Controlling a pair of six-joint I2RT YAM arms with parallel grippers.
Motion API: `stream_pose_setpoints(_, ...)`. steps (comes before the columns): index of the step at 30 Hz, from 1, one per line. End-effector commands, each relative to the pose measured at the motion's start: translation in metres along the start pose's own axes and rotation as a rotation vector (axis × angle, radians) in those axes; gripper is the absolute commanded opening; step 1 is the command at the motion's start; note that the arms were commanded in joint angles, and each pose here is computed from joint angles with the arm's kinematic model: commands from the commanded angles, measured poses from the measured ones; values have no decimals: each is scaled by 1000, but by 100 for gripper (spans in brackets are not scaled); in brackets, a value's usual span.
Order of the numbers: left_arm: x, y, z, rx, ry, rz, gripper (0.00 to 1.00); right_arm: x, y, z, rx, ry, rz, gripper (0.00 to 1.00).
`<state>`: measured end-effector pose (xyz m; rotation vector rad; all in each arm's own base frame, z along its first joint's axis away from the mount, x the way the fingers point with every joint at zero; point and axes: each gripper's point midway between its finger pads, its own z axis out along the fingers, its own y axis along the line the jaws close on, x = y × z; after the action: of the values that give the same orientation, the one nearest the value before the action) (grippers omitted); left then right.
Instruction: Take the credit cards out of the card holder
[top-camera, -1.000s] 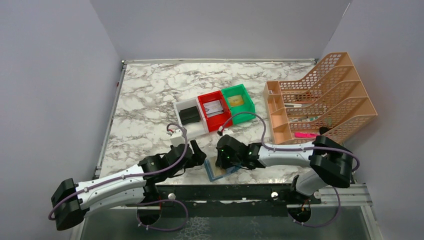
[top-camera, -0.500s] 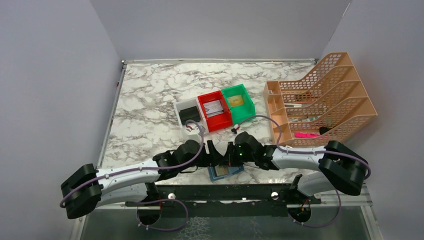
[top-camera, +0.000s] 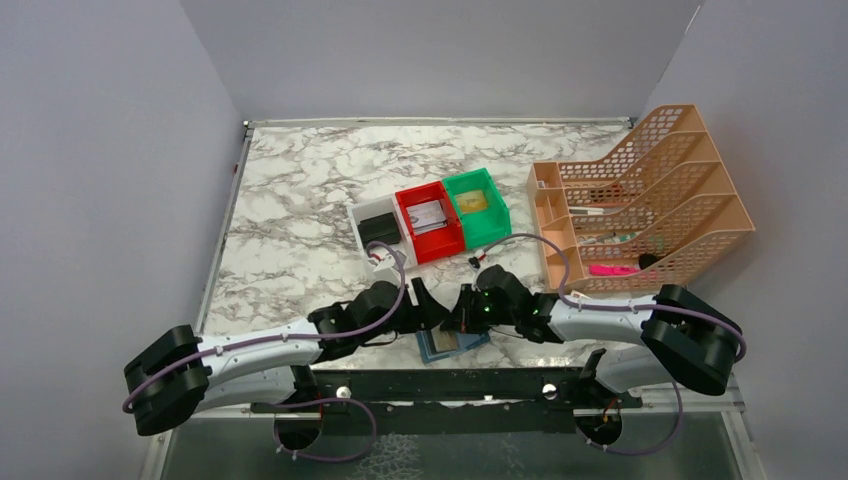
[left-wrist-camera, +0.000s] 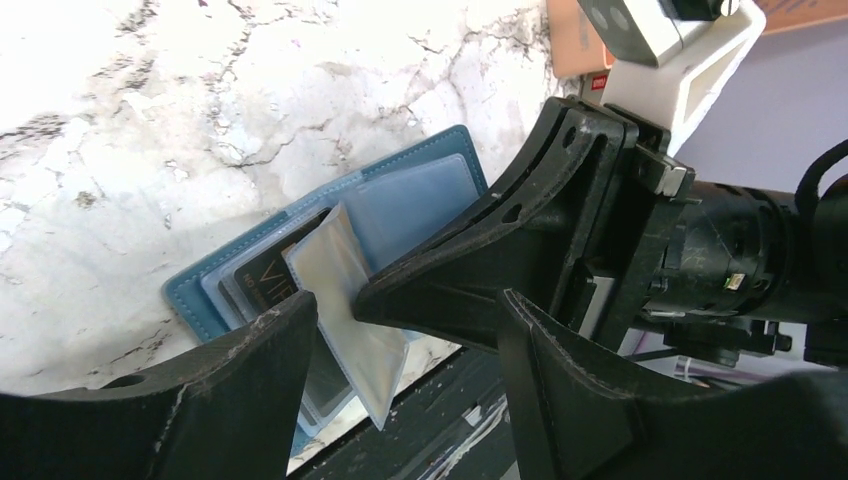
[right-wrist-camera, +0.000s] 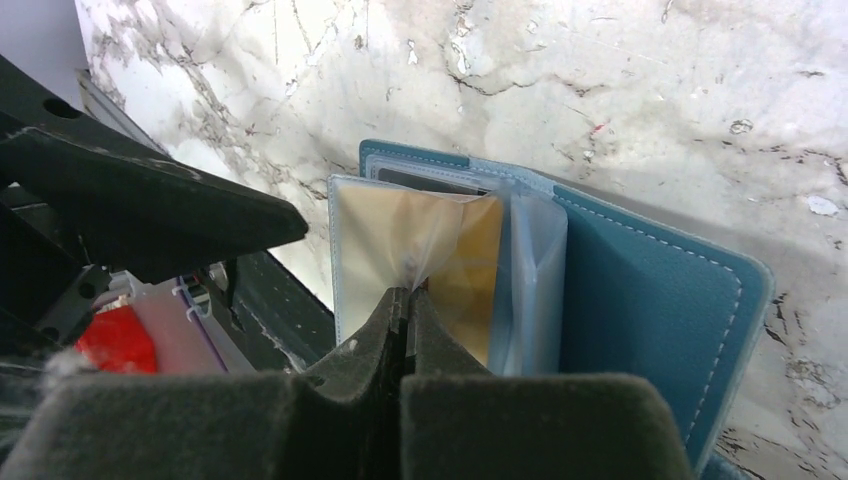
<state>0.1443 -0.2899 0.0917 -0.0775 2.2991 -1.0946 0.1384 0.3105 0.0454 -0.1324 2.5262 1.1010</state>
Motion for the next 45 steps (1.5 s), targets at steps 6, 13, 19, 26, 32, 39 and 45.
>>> stream_pose_setpoints(6,-13,11,-9,-55,-73,-50,69,-5,10,-3,-60,-21,18,1)
stream_pose_setpoints(13,7,6,4,-5,12,-62,69,-7,8,-4,-52,-36,27,1)
stream_pose_setpoints(19,13,0,15,6,53,-40,68,-6,8,-4,-52,-33,33,1)
stream_pose_setpoints(26,21,-18,23,79,110,-4,58,-7,5,-6,-34,-38,47,8)
stream_pose_setpoints(32,21,-26,24,112,120,7,55,-12,-5,-15,38,-67,49,27)
stream_pose_setpoints(39,26,-43,32,161,173,42,55,-25,-29,-42,184,-166,63,36)
stream_pose_setpoints(45,28,-57,45,188,203,85,55,-37,-56,-81,325,-297,108,38)
